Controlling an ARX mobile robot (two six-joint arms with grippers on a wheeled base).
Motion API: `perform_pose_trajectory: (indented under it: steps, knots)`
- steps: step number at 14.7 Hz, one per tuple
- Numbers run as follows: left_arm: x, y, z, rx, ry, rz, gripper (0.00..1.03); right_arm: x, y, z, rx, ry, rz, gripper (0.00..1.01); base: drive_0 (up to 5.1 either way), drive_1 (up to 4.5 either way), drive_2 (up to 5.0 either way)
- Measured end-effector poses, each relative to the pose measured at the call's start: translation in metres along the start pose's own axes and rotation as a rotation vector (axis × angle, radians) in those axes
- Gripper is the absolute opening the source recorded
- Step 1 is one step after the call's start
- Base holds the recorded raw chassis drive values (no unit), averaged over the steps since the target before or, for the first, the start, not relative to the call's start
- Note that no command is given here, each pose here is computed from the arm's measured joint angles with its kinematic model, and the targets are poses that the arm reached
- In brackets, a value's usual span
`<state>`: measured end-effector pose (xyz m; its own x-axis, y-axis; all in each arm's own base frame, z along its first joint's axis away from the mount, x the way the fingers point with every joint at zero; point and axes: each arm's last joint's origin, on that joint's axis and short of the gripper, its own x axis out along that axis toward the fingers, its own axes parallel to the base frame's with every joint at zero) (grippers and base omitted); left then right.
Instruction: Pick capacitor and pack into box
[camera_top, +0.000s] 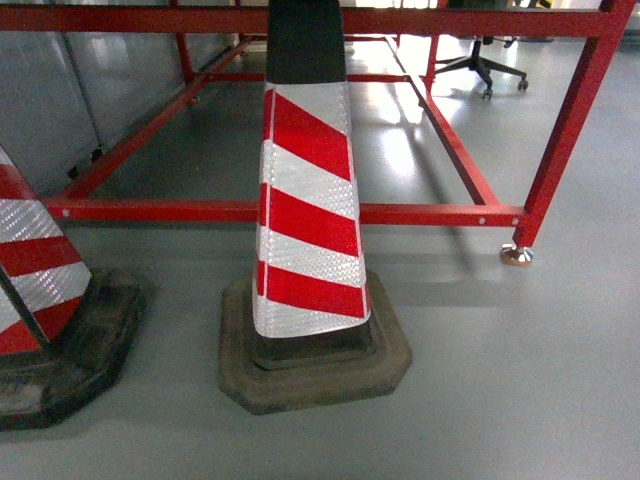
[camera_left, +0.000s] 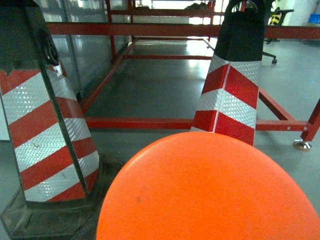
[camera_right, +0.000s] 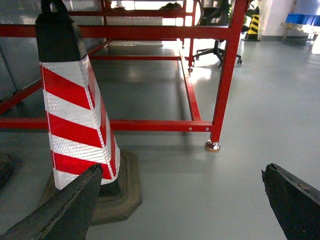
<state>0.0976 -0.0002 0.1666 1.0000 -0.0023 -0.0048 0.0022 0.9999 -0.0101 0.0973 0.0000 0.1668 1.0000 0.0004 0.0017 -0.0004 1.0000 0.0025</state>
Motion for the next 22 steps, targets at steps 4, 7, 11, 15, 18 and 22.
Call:
perform_pose_trajectory:
  steps: [4, 7, 11, 15, 18, 22]
  knots:
    - [0.0, 0.0, 0.0, 0.0, 0.0, 0.0, 0.43, 0.0, 0.0, 0.0, 0.0, 0.0, 0.0, 0.98, 0.0, 0.0, 0.0]
    - [0.0, 0.0, 0.0001, 0.0, -0.001, 0.0, 0.43, 0.0, 0.0, 0.0, 0.0, 0.0, 0.0, 0.98, 0.0, 0.0, 0.0]
    - [0.0, 0.0, 0.0001, 0.0, -0.001, 0.0, 0.43, 0.0, 0.0, 0.0, 0.0, 0.0, 0.0, 0.98, 0.0, 0.0, 0.0]
    - [0.0, 0.0, -0.0001, 0.0, 0.001, 0.0, 0.43, 0.0, 0.0, -0.0002, 0.0, 0.002, 0.0, 0.98, 0.0, 0.0, 0.0]
    - [0.0, 0.0, 0.0, 0.0, 0.0, 0.0, 0.43, 0.0, 0.0, -0.0001, 0.0, 0.001, -0.001, 0.98, 0.0, 0.0, 0.0]
    - [0.0, 0.0, 0.0, 0.004, 0.0, 0.0, 0.43, 0.0, 0.0, -0.0001, 0.0, 0.001, 0.0, 0.98, 0.0, 0.0, 0.0]
